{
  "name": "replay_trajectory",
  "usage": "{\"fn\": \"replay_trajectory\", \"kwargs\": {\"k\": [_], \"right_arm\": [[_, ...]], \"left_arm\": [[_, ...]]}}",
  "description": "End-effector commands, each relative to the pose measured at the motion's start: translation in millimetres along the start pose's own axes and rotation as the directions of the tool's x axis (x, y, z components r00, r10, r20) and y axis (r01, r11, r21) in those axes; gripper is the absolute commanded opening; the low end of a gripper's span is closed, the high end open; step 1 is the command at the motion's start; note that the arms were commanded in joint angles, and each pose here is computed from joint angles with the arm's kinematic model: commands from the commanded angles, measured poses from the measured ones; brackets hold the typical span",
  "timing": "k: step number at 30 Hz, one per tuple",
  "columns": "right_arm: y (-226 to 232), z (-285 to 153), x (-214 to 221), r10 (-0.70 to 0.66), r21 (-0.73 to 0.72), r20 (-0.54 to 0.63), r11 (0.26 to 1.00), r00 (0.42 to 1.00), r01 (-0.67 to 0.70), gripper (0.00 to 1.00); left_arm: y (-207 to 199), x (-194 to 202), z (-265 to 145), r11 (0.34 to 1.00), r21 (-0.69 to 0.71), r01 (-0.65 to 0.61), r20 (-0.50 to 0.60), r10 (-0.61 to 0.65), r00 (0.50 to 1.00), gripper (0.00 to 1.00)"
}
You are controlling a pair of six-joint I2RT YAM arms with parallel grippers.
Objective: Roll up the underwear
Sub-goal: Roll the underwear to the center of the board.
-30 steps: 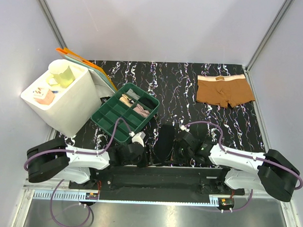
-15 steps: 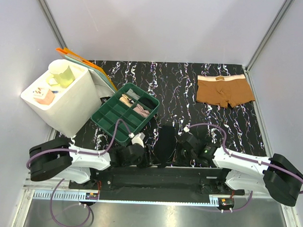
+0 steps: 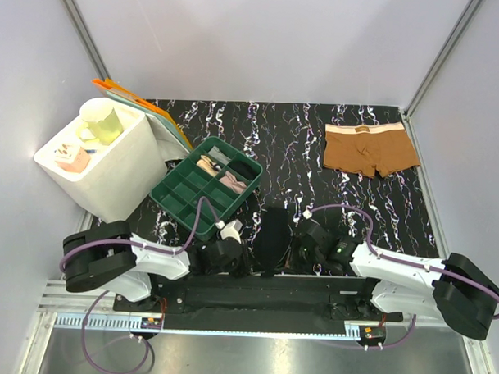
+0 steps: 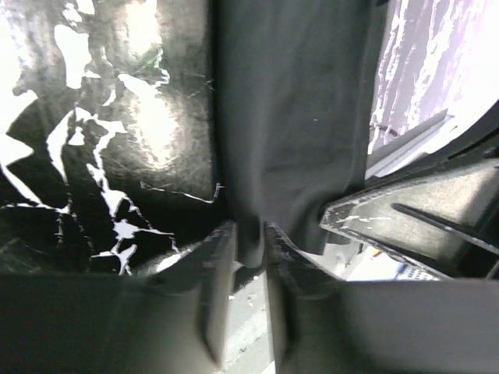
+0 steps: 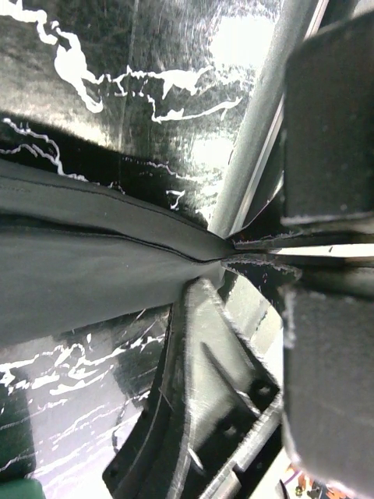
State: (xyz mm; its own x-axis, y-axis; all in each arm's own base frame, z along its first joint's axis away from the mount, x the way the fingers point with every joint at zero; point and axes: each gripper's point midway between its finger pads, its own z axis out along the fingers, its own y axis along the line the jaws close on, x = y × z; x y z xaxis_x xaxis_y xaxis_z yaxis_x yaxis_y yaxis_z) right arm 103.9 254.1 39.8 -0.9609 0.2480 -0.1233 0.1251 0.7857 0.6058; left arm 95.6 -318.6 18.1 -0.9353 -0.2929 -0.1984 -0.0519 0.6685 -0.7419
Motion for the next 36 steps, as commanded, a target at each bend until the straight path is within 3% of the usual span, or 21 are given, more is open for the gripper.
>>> {"fn": "replay_trajectory", "kwargs": {"k": [1,4,5,9,12,17,24,28,36], "right_arm": [[0,0,0,0.002,-0.009,0.016,1.0,1.0,-0.002,0.0],[-5,-1,1,-0.005,0.009,0.015,1.0,1.0,0.005,0.11],[-8,-2,1,-0.016,0.025,0.014,1.0,1.0,0.016,0.26],[-3,-11,-6,-0.142,0.035,0.027,0.989,0.99,0.141,0.59],[11,-20,-17,-0.305,0.042,0.063,0.952,0.95,0.303,0.66],[42,-26,-28,-0.537,0.073,0.155,0.843,0.829,0.533,0.67],[59,-7,4,-0.757,0.122,0.159,0.653,0.634,0.748,0.67],[64,5,13,-0.825,0.188,0.17,0.564,0.539,0.804,0.68],[65,21,18,-0.889,0.291,0.159,0.458,0.43,0.84,0.69]], "left_arm": [[4,-1,5,1.0,-0.025,-0.015,0.013,0.015,1.0,0.1],[3,-1,5,0.999,-0.025,-0.027,0.013,0.027,1.0,0.0],[1,-1,3,0.999,-0.023,-0.03,0.011,0.03,0.999,0.0],[-1,-6,-3,0.999,-0.021,-0.046,0.021,0.046,0.999,0.0],[-10,-9,-8,0.998,0.001,-0.058,0.016,0.058,0.998,0.0],[-17,-15,-10,0.997,0.023,-0.076,-0.015,0.077,0.997,0.0],[-17,-19,-15,0.997,0.053,-0.057,-0.081,0.061,0.995,0.0],[-20,-20,-16,0.996,0.066,-0.052,-0.104,0.058,0.993,0.0],[-21,-22,-20,0.996,0.069,-0.061,-0.123,0.069,0.99,0.0]]}}
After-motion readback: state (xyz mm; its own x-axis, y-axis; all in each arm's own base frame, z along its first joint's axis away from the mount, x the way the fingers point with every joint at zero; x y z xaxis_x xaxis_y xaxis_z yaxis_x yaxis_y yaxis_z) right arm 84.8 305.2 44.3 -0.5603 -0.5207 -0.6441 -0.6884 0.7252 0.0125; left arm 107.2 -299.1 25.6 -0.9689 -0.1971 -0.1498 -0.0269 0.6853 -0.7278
